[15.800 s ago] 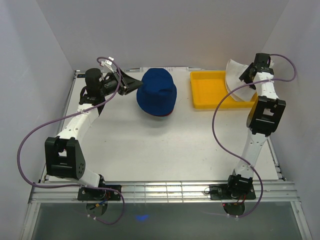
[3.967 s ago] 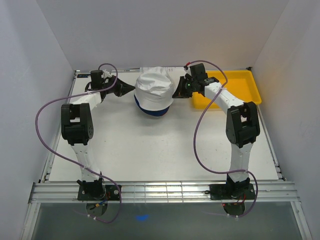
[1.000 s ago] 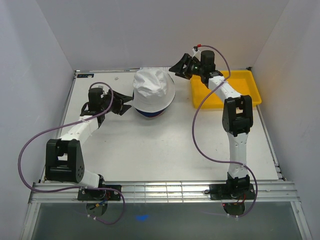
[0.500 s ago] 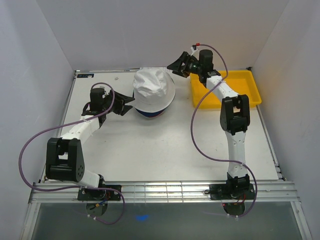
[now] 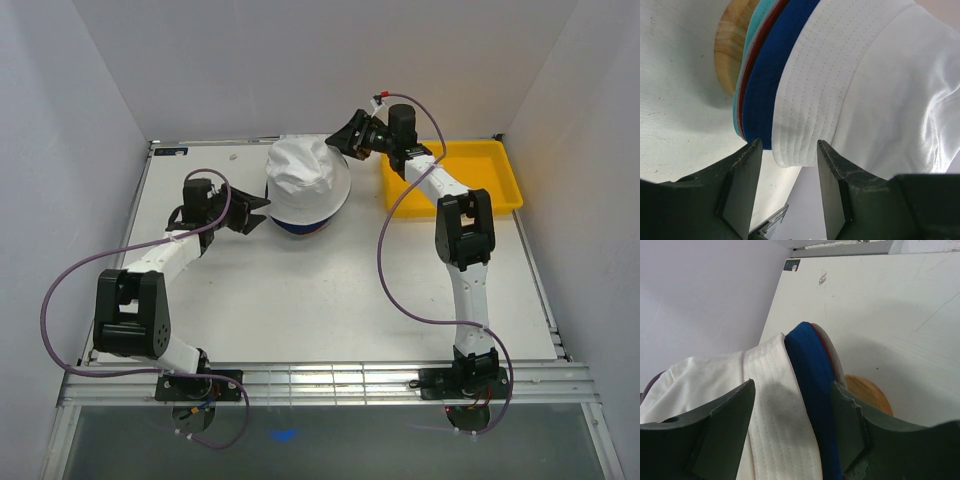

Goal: Stack the hats

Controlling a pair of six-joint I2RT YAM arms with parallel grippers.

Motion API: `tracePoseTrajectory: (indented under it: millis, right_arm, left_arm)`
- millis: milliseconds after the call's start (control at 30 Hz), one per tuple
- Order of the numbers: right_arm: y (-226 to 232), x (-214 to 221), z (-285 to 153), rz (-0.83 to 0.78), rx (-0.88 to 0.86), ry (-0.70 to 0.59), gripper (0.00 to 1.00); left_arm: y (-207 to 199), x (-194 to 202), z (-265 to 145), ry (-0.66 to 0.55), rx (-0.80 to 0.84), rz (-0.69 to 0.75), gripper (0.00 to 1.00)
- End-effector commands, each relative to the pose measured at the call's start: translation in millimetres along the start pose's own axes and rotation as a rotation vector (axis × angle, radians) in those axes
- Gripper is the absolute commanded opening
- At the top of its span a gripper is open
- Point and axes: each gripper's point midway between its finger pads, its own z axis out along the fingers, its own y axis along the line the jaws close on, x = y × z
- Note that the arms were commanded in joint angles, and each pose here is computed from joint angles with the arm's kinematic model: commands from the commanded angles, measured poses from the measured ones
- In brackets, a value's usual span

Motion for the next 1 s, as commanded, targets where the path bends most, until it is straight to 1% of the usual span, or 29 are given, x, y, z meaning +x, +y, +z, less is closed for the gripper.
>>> tracePoseTrajectory:
  millis: [0,133,233,267,367,467,600,700,733,800,833,867,933,967]
  right_arm:
    - [18,-4,-5,-0.023,-0.05,-0.013,0.66]
    - [17,1,-10,-0.018,-0.044,-0.012,0.62]
    - [17,5,-13,-0.017,-0.04,-0.014,0.56]
    - [13,8,-14,-0.012,-0.034,-0.015,0.52]
    - [18,8,-17,-0.01,-0.039,-0.021,0.46]
    - [22,9,-21,-0.013,-0.042,-0.029,0.41]
    - [23,9,-23,-0.014,-0.044,-0.032,0.37]
    - [24,9,-24,-0.008,-0.05,-0.031,0.35]
    - [25,10,-24,-0.002,-0.055,-0.029,0.34]
    - [28,9,-25,-0.002,-0.062,-0.032,0.32]
    - [28,9,-26,-0.003,-0.063,-0.035,0.31]
    - [29,9,-27,-0.004,-0.062,-0.037,0.3]
    - [30,10,-28,-0.004,-0.066,-0.036,0.27]
    - [30,9,-30,-0.004,-0.065,-0.041,0.26]
  left_arm:
    - [-4,0,2,-0.004,0.02,0.002,0.57]
    - [-7,-2,4,-0.011,0.035,0.0,0.57]
    - [-11,-3,5,-0.011,0.048,0.0,0.57]
    - [-13,-4,5,-0.012,0.052,0.001,0.57]
    - [-14,-4,7,-0.011,0.054,-0.002,0.56]
    - [-14,-4,7,-0.012,0.056,0.0,0.55]
    - [-15,-6,7,-0.019,0.063,-0.001,0.53]
    - [-17,-7,7,-0.027,0.069,-0.002,0.49]
    - [-17,-7,8,-0.027,0.069,-0.003,0.42]
    - [-16,-7,8,-0.027,0.069,-0.003,0.36]
    - [-15,-7,8,-0.026,0.068,-0.004,0.27]
    - [-15,-7,8,-0.028,0.067,-0.004,0.22]
    - [-12,-7,10,-0.025,0.063,-0.004,0.16]
    - [-11,-7,11,-0.023,0.06,-0.003,0.09]
